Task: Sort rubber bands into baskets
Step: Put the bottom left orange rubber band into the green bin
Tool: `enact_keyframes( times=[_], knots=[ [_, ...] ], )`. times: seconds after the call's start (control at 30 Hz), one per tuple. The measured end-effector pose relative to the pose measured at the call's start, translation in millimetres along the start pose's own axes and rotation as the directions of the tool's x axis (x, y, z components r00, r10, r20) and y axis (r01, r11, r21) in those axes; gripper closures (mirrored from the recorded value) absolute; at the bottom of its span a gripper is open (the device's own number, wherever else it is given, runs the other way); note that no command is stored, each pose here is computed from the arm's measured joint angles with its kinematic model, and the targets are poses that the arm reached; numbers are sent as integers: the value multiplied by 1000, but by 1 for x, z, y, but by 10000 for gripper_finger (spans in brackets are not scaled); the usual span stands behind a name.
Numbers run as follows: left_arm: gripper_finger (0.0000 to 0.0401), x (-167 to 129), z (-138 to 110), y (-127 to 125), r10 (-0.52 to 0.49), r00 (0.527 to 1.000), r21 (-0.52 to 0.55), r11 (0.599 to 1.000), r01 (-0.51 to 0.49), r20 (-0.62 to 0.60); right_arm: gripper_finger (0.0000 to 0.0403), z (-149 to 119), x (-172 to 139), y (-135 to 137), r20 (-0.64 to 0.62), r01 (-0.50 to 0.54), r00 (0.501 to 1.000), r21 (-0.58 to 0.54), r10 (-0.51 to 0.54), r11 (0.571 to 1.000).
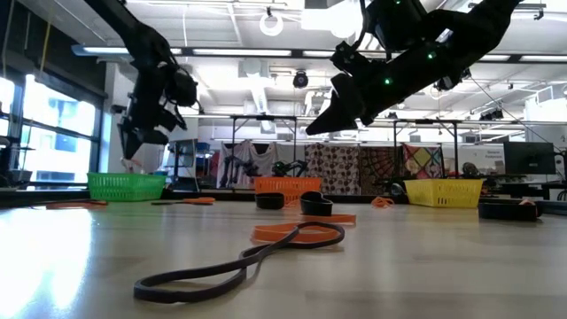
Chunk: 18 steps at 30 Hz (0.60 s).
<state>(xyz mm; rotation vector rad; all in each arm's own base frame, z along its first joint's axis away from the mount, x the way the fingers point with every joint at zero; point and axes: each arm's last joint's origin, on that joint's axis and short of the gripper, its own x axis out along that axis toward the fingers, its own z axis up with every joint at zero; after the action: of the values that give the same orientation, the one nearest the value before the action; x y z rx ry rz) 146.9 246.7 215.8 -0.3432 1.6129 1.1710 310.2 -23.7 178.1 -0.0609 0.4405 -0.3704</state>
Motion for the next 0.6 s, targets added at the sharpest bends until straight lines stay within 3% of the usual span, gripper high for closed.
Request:
enact_keyframes(
  times=[0.17, 0.6],
  knots=[
    [401, 11, 20, 3, 40, 996, 56, 998, -36, -79, 403, 0, 0, 0, 0, 0, 1000, 1, 0, 1000],
    [401, 48, 41, -5, -31, 990, 103, 994, 46, -138, 403, -1, 0, 0, -7, 0, 1000, -3, 0, 1000]
  ],
)
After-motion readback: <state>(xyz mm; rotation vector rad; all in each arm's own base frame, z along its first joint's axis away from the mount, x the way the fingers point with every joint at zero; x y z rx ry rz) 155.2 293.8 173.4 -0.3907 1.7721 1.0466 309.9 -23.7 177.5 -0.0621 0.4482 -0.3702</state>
